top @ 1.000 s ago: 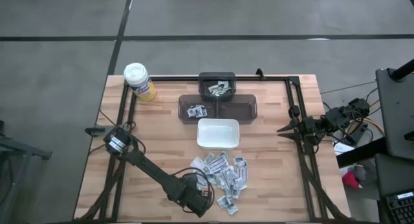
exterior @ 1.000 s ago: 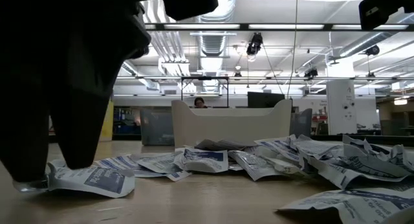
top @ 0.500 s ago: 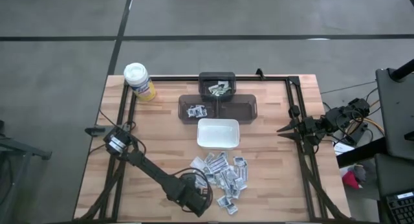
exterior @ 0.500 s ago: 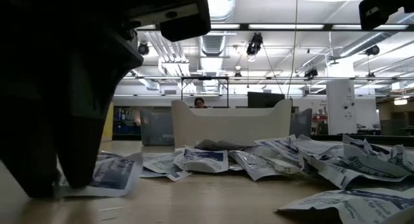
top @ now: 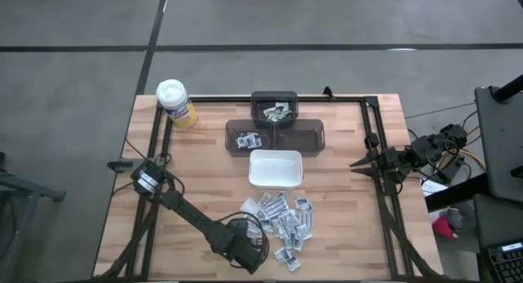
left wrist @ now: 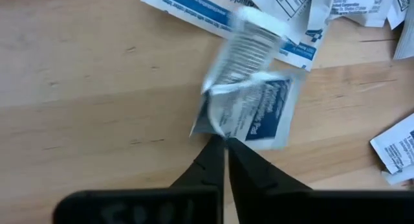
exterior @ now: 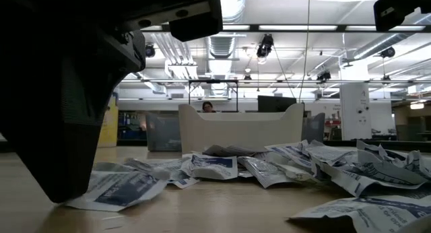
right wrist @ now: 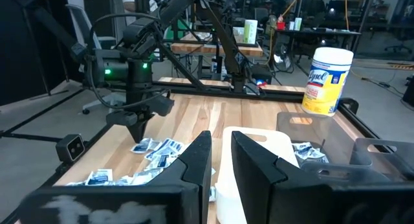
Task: Pick & Place First Aid Supplies
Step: Put the alcohol pad into the left black bin
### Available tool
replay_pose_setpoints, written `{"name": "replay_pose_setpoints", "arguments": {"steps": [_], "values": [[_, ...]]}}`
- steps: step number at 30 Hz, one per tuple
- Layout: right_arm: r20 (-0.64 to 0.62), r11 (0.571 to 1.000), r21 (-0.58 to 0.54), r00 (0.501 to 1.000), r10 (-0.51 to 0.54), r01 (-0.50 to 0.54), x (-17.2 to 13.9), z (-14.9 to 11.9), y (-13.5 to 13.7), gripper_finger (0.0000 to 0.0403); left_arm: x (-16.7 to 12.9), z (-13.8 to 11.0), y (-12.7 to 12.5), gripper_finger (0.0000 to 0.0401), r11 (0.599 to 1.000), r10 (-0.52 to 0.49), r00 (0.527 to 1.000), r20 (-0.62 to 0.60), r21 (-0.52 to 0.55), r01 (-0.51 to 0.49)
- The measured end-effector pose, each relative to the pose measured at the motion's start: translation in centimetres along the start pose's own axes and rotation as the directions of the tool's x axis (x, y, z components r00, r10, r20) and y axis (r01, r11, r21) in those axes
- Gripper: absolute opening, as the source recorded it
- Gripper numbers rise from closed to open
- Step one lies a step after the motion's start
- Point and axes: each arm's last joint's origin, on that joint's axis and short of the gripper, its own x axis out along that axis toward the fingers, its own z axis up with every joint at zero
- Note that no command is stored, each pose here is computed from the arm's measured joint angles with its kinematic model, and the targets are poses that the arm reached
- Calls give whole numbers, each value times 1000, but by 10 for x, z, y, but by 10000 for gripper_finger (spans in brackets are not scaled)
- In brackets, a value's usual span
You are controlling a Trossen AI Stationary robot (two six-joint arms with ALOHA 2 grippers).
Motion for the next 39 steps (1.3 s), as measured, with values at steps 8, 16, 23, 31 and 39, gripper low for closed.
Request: {"name": "replay_pose_setpoints", "arguments": {"steps": [8,16,23,31,39], "values": [[0,1000,0,1000,0,0,0,0,0,59,-3,0,0,1,1000,-8,1000,-5,30,8],[-1,1000,-1,1000,0,0,0,0,0,59,-27,-2,-3,0,987,-50,998,-32,154,54],[-16,1000,-6,1000,-1,1,0,-2,0,59,-50,1,-13,0,938,-221,968,119,297,178],[-45,1000,-17,999,-3,2,0,-5,0,59,-90,31,-19,0,902,-376,803,463,380,203],[-45,1000,-15,999,-3,2,0,-4,0,59,-132,93,-14,0,943,-230,772,593,330,27]]}}
